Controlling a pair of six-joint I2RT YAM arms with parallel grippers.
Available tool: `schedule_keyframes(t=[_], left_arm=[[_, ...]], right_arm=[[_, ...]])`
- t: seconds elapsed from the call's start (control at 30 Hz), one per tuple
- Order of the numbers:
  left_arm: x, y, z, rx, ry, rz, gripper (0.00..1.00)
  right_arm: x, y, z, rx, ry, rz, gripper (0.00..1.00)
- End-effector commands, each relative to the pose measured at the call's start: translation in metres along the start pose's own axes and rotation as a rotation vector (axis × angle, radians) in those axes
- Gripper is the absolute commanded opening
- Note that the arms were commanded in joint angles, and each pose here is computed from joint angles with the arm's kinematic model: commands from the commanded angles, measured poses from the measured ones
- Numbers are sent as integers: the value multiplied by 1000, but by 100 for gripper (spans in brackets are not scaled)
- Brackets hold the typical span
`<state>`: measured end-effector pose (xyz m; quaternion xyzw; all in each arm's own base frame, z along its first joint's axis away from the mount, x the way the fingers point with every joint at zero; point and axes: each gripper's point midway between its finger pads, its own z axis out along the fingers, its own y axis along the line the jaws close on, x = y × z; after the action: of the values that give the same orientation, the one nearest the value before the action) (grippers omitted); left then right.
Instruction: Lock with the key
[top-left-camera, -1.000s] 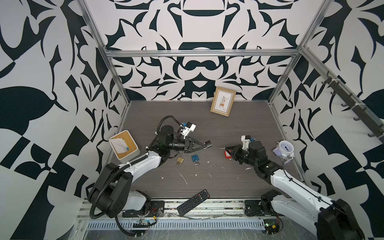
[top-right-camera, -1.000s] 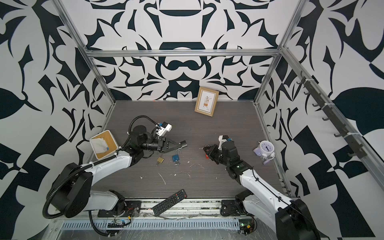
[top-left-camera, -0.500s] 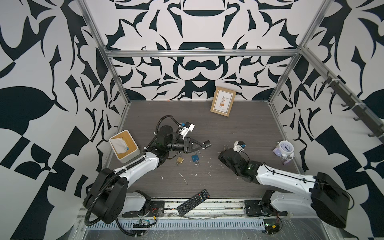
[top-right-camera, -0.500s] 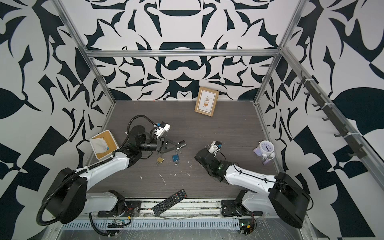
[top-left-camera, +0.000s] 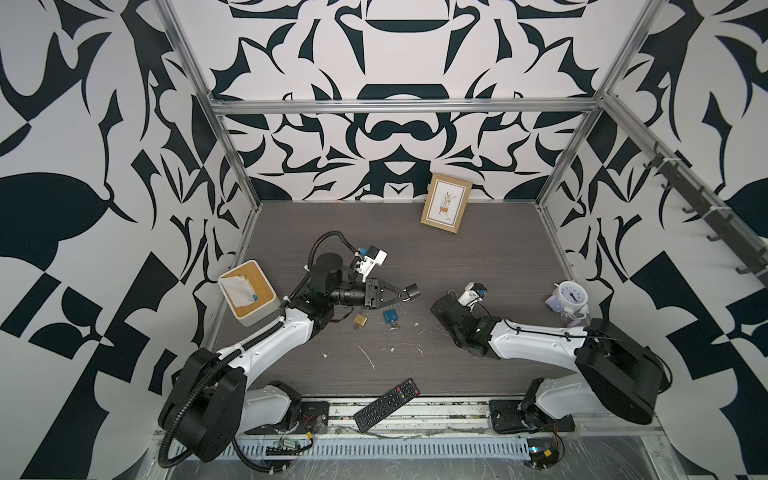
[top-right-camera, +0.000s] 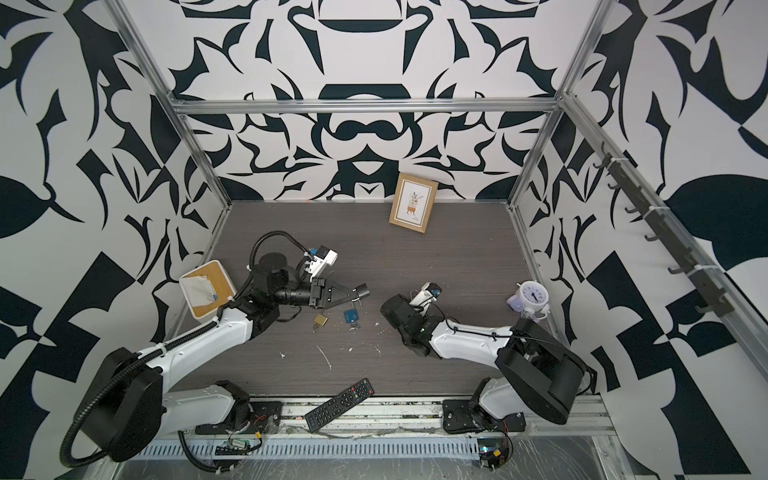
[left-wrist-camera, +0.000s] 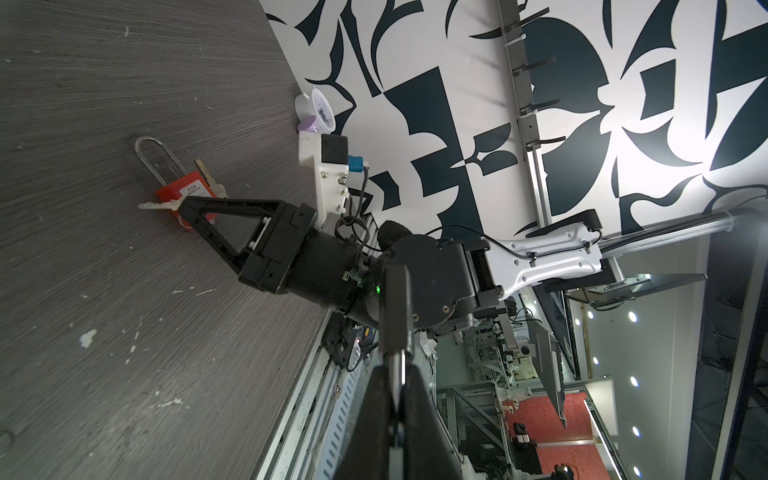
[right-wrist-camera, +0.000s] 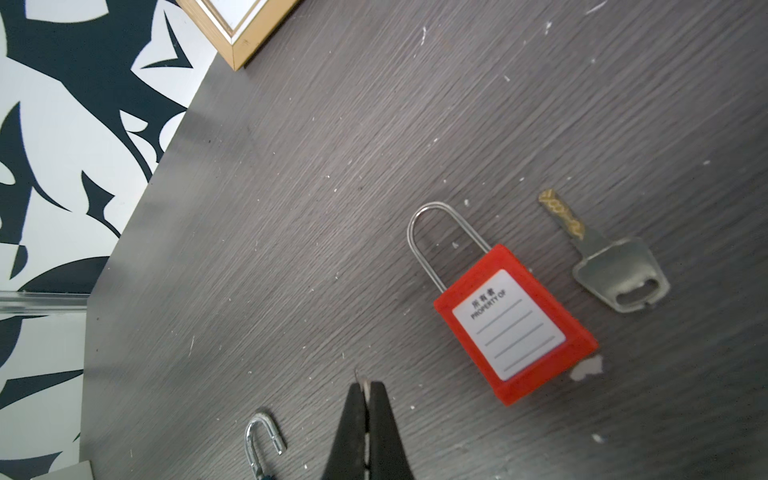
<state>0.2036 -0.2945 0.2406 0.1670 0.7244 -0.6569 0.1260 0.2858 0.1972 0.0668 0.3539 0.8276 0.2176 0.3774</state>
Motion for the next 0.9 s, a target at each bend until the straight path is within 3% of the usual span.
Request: schedule_keyframes(t=[0.0,0.3,0.63,0.87], left_arm=[[1,1,-1,4,0,16,0],[5,3,-2,-2,3,5,0],[4,9,-1,-13,1,-2,0],[4,7,-1,-13,3,-5,0]], right_arm=[[-4,1,4,-11,-48,13,0],[2,-12,14,20,-65,23,0],[13,-29,21,44,-34,47,8],[16,-35,24,52,-31,67,19]])
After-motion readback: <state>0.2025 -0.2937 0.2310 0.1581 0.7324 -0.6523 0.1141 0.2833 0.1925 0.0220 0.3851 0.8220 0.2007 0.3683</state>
